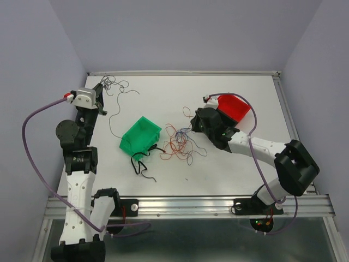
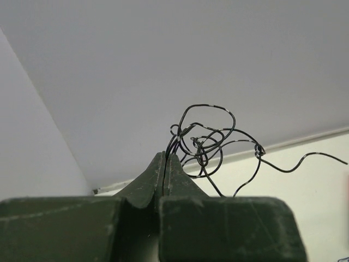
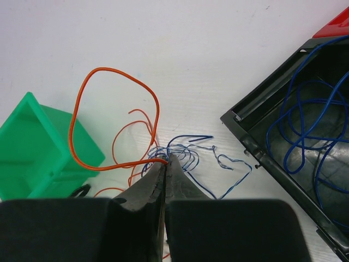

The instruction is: Untangle the cables

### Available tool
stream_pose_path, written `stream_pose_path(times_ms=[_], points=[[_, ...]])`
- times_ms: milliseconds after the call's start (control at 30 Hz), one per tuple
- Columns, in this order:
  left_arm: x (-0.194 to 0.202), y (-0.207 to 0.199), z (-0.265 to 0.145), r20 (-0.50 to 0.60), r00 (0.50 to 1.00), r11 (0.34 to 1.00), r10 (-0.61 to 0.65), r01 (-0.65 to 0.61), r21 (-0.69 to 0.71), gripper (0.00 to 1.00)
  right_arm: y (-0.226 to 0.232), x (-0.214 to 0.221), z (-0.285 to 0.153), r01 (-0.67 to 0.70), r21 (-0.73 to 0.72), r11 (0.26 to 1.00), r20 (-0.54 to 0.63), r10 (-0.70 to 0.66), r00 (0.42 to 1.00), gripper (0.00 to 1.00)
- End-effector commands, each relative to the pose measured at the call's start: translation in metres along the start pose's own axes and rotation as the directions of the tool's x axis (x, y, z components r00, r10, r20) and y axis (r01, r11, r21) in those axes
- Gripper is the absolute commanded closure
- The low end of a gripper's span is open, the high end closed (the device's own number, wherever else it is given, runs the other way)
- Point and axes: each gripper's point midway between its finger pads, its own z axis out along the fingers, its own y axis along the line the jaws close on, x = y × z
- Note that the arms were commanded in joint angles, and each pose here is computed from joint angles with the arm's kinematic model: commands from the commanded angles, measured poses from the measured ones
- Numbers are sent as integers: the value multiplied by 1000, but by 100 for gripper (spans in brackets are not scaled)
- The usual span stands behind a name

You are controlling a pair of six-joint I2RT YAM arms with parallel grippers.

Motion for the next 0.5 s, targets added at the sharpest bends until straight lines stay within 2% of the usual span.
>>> stream_pose_path(times_ms=[0,233,467], points=[[-8,-6,-3,66,997,999,28,-30,31,100,8,-18,-8,-19,-39,999,63,21,998,100],[-2,-5,-1,62,998,999,33,-34,27,100,8,-17,-8,-17,-41,999,63,20,998,100],[-36,-5,2,113,993,999,29,-33,38,100,8,-20,-9,-16,-41,999,72,19,997,100]])
